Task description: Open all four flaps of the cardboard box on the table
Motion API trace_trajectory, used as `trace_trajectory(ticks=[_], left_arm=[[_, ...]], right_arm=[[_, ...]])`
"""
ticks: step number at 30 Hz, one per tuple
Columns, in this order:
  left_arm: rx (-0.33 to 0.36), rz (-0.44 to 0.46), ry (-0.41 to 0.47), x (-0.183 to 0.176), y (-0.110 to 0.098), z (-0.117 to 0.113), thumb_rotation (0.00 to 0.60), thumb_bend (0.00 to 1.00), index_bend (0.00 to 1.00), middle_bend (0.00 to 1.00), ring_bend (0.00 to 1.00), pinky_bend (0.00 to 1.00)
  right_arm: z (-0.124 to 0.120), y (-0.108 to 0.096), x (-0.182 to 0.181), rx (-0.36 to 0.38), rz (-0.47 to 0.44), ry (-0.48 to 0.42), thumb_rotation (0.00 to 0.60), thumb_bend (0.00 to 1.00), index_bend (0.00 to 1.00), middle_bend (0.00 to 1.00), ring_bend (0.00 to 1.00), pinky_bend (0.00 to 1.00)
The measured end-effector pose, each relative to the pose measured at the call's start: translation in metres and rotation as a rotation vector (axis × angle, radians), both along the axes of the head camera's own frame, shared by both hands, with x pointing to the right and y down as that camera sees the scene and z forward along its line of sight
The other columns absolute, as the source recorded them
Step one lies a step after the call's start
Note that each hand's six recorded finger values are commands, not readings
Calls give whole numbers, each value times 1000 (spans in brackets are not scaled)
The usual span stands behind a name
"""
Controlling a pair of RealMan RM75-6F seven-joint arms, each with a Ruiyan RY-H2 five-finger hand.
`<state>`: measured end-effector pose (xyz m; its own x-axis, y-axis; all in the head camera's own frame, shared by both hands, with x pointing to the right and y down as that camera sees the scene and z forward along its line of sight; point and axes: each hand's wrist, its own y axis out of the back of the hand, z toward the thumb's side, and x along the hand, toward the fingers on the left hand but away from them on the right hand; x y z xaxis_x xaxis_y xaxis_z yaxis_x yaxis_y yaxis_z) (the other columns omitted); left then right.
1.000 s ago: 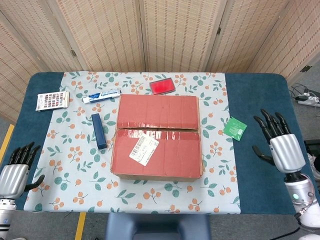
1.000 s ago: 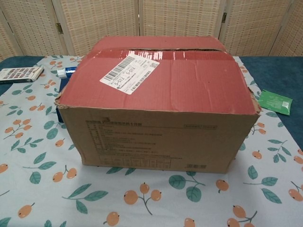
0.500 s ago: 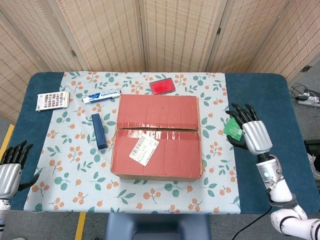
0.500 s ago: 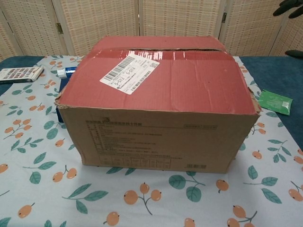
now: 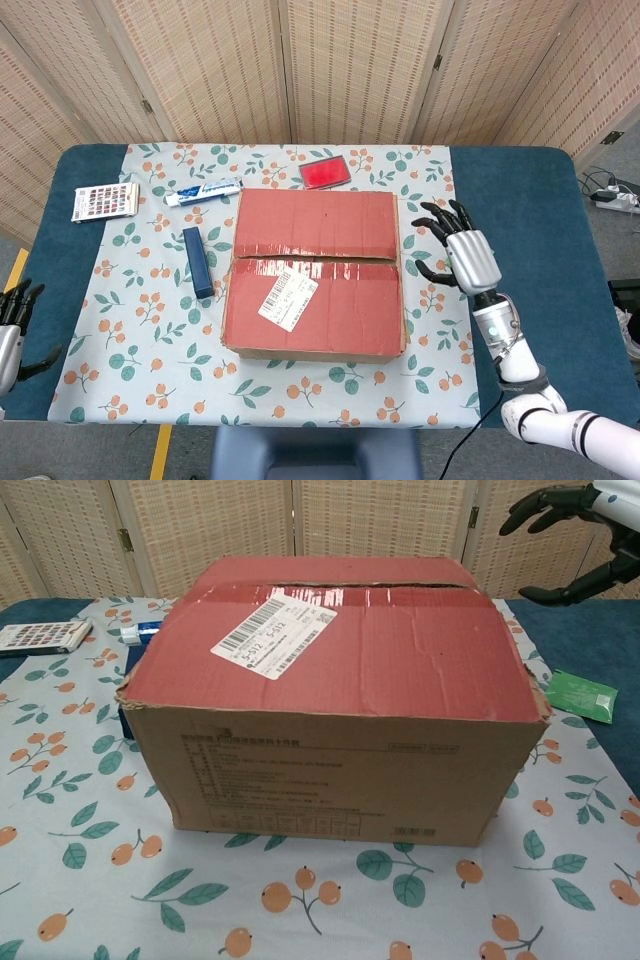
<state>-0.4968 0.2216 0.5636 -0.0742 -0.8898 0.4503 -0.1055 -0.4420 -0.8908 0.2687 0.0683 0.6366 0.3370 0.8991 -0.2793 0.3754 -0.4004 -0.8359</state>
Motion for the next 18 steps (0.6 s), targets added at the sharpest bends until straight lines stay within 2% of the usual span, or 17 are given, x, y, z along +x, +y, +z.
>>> trace_trajectory(ticks=[18], left_arm=[[-3,5,11,-1,0,-2,600,338,0,0,0,0]], right_arm=[[17,0,-38,1,-40,-21,600,345,267,140,183,2]])
